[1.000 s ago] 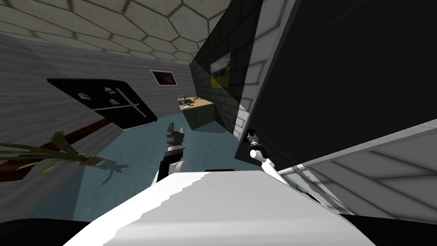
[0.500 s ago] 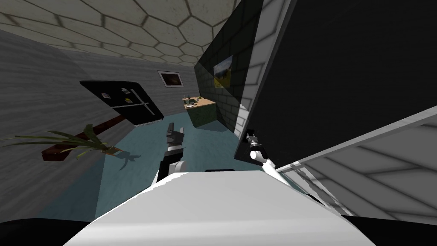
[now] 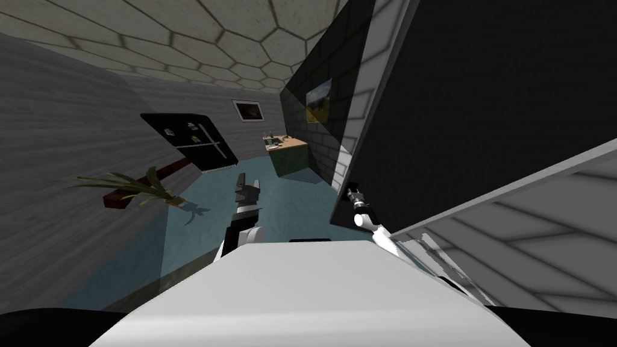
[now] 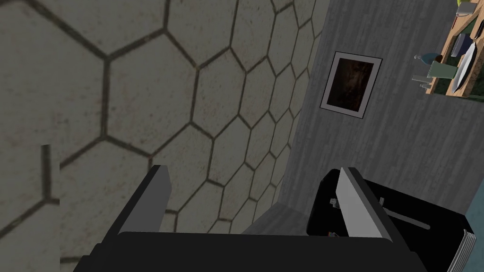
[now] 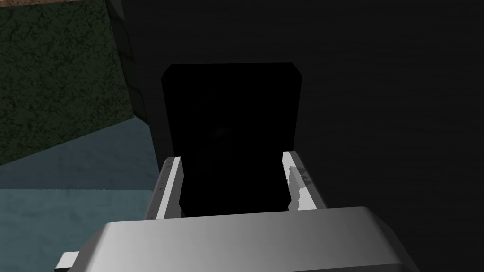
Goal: Pull the door open
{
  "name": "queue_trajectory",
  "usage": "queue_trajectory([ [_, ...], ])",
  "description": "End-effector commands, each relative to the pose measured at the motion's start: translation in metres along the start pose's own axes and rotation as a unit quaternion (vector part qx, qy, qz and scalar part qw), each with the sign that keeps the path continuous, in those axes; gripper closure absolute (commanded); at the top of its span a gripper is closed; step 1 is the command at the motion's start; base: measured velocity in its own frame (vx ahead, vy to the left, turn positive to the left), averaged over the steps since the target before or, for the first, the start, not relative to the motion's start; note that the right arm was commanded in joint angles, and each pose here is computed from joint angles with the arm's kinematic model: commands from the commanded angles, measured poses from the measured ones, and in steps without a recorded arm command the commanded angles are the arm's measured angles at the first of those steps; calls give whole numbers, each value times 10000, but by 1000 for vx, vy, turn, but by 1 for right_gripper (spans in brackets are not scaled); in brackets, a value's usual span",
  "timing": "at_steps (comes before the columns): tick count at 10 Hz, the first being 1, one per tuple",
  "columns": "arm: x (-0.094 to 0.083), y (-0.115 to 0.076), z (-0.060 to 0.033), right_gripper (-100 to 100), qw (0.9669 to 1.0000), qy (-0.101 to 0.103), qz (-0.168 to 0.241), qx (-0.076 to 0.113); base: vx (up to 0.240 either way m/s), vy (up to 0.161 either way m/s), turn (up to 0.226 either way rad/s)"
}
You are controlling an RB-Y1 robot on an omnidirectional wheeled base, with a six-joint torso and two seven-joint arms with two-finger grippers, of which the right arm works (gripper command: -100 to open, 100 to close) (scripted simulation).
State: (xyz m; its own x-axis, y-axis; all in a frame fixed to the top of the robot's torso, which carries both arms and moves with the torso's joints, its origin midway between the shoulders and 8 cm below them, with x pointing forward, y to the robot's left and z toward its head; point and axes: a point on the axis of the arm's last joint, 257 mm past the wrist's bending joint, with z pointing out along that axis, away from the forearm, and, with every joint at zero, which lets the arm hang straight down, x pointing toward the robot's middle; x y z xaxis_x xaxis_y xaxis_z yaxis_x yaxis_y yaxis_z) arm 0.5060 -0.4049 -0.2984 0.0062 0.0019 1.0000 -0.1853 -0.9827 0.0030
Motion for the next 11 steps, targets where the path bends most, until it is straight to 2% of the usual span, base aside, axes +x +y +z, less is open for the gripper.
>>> queue_trajectory([
  [1,12,-37,-26,100,10000,18,7,87,-210,-67,97],
  [5,22,-108,-83,100,9996,29,13,272,-190,-58,93],
  [6,-2,-101,-78,100,9997,-3,10,248,-86,-25,38],
  [7,-10,-116,-171,100,9993,4,-13,373,-86,-16,32],
  [8,-2,-118,-209,100,9991,18,-22,425,-118,-22,25],
  [9,12,-128,-300,100,9985,44,-38,552,-130,-2,19],
  [11,22,-148,-407,100,9975,60,-45,700,-136,-38,14],
])
